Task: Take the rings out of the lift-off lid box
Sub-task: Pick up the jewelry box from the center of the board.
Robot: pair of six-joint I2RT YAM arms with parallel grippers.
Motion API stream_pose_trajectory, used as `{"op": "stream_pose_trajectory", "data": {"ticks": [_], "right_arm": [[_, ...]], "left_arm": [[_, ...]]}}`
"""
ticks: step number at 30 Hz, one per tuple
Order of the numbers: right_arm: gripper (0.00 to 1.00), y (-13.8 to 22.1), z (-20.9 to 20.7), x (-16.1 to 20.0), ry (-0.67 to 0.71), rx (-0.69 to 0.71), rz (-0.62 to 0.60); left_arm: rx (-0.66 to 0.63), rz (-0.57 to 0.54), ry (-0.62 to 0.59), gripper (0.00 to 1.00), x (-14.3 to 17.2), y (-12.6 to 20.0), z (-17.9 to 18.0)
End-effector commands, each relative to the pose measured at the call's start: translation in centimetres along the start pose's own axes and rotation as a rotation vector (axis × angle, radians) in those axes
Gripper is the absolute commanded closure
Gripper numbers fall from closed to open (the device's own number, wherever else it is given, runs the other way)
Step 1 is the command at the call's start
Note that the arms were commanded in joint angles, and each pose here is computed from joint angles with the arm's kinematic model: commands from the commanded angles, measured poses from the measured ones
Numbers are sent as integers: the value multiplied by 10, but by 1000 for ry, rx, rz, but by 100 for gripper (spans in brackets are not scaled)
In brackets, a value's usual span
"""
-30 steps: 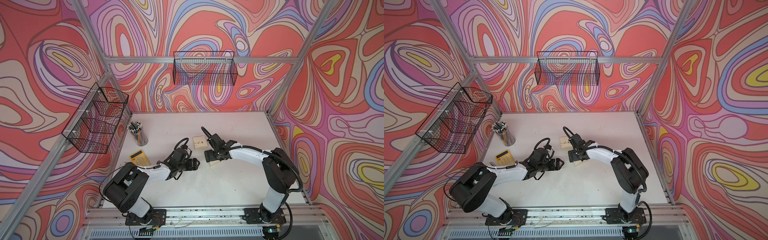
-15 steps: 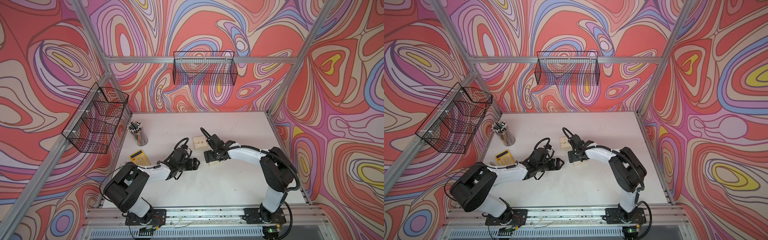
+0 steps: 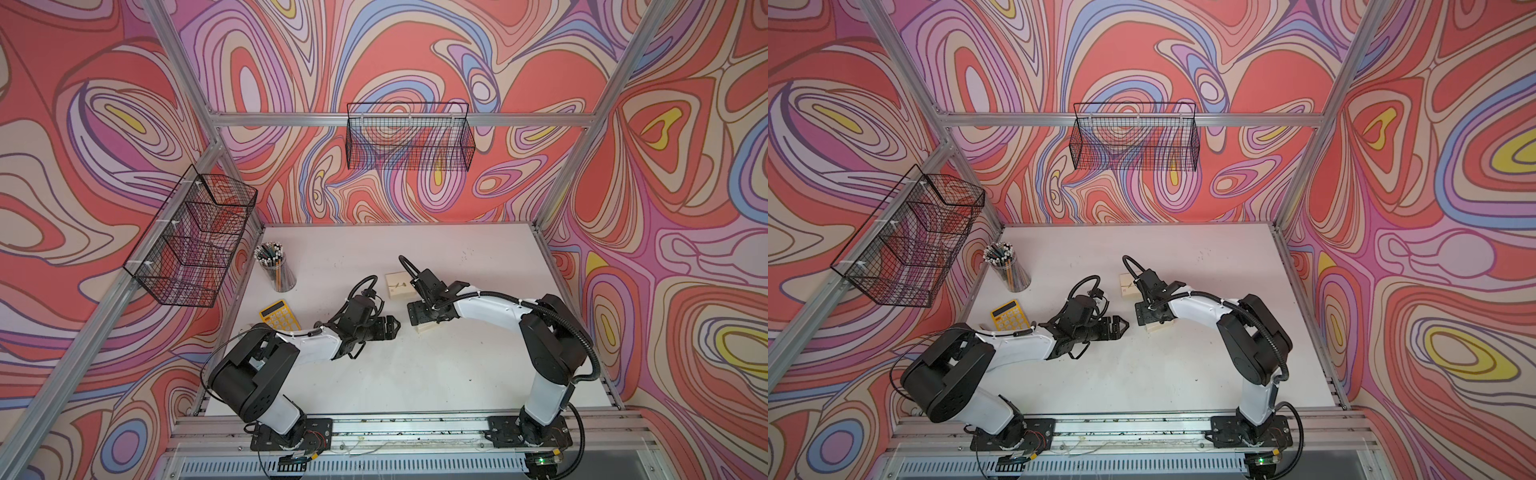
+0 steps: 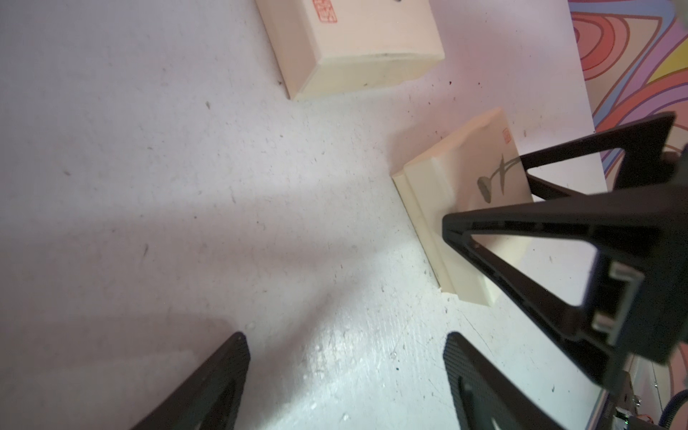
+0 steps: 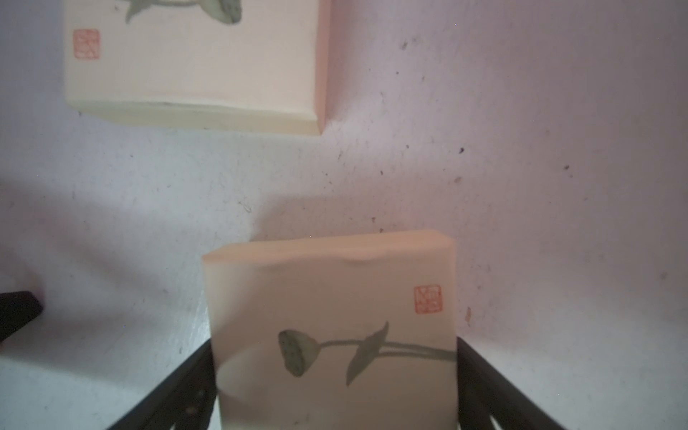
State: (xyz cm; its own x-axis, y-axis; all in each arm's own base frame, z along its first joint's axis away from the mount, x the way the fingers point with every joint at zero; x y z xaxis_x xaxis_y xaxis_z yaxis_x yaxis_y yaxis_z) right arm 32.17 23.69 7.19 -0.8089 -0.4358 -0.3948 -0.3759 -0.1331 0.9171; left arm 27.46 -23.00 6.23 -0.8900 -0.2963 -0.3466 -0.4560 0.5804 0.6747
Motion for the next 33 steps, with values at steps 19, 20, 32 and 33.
{"op": "stream_pose_trajectory", "data": {"ticks": [19,20,32,33], "right_arm": [[26,28,11,-6,-135,-85,-48],[26,31,12,-7,-150,-108,-54],[26,47,27,-17,-249,-290,-123],[26,47,29,-16,-248,-298,-120]], "left_arm": [[117,-20,54,14,-4,7,-15],[122,-24,53,14,-6,8,-18],[194,-33,46,16,-15,9,-37],[195,-34,46,16,-16,9,-37]]}}
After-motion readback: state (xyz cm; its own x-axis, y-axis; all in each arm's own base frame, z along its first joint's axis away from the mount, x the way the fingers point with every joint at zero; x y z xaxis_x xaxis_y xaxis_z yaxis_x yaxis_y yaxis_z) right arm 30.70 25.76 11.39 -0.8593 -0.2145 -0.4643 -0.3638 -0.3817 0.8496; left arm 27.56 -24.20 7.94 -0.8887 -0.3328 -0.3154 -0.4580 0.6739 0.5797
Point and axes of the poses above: each gripper's point midway between its finger pads, its own y axis back along the fingers, its own z axis along the line the jaws close on, x = y × z, the point moved 3 cm from there along y, back along the fingers, and after that the axes turned 13 degrees about y, right-handed, at the moved point
